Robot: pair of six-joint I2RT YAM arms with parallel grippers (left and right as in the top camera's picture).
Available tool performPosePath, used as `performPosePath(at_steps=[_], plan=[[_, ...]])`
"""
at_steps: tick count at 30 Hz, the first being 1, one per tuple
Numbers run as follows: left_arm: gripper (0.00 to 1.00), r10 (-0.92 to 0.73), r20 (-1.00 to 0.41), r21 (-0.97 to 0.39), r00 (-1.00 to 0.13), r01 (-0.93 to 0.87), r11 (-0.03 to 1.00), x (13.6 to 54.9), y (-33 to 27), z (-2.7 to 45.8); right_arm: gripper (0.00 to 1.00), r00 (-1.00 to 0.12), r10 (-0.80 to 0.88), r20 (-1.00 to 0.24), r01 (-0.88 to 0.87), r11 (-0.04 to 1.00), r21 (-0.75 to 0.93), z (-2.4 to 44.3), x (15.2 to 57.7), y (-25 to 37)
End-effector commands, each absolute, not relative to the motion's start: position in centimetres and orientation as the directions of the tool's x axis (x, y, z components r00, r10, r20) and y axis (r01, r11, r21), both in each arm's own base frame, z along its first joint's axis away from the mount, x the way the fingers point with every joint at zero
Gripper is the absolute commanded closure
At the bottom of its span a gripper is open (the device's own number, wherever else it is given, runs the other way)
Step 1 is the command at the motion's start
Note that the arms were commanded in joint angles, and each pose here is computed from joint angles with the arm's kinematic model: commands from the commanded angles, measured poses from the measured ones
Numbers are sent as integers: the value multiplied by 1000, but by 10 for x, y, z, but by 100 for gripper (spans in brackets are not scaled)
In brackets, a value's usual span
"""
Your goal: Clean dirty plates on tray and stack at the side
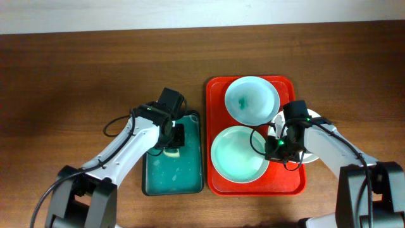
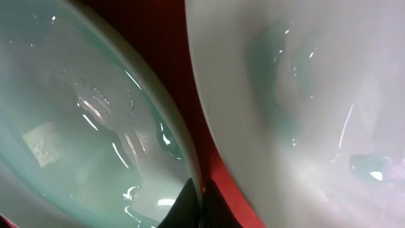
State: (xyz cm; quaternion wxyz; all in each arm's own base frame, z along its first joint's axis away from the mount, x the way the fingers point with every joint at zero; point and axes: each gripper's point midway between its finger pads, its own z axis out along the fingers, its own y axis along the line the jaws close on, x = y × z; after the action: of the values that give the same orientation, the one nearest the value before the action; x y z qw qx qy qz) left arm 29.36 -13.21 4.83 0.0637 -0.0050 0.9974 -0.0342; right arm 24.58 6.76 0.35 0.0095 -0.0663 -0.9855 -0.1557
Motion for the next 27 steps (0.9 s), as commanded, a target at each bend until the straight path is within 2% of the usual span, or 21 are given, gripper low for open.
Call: performPosePath(at_steps=[1,5,8,11,14,17,20,21,22,25,27], plan=[[56,-22,-152,-91,-988,-8,996,300,-136,60,96,-987,149,56,159,943,293,1,243,66],[50,-28,-224,-143,-974,4,990,305,-142,99,96,-986,153,62,163,964,208,46,257,53],[35,-67,-346,-197,-936,2,980,312,-135,150,96,-993,116,9,115,978,173,91,270,55],[25,-194,-481,-256,-855,-75,964,318,-96,203,96,-997,-8,-70,-21,982,189,119,282,93],[25,-263,-573,-270,-776,-124,955,314,-58,238,96,-970,-168,-176,-203,956,210,127,286,151],[20,-309,-600,-272,-738,-175,946,307,-35,250,96,-931,-232,-280,-299,927,227,134,286,206],[20,-309,-576,-260,-756,-189,947,302,-33,244,96,-942,-228,-246,-286,929,235,127,274,221],[19,-309,-575,-259,-758,-189,947,301,-33,244,96,-960,-154,-232,-205,955,213,123,278,214],[19,-309,-574,-259,-758,-189,947,301,-33,244,96,-959,-120,-256,-174,964,199,124,287,209],[18,-308,-568,-256,-763,-192,947,300,-33,242,96,-900,-216,-378,-305,932,194,138,307,224],[13,-308,-564,-254,-766,-194,948,298,-33,241,96,-861,-260,-437,-322,944,72,149,316,220]])
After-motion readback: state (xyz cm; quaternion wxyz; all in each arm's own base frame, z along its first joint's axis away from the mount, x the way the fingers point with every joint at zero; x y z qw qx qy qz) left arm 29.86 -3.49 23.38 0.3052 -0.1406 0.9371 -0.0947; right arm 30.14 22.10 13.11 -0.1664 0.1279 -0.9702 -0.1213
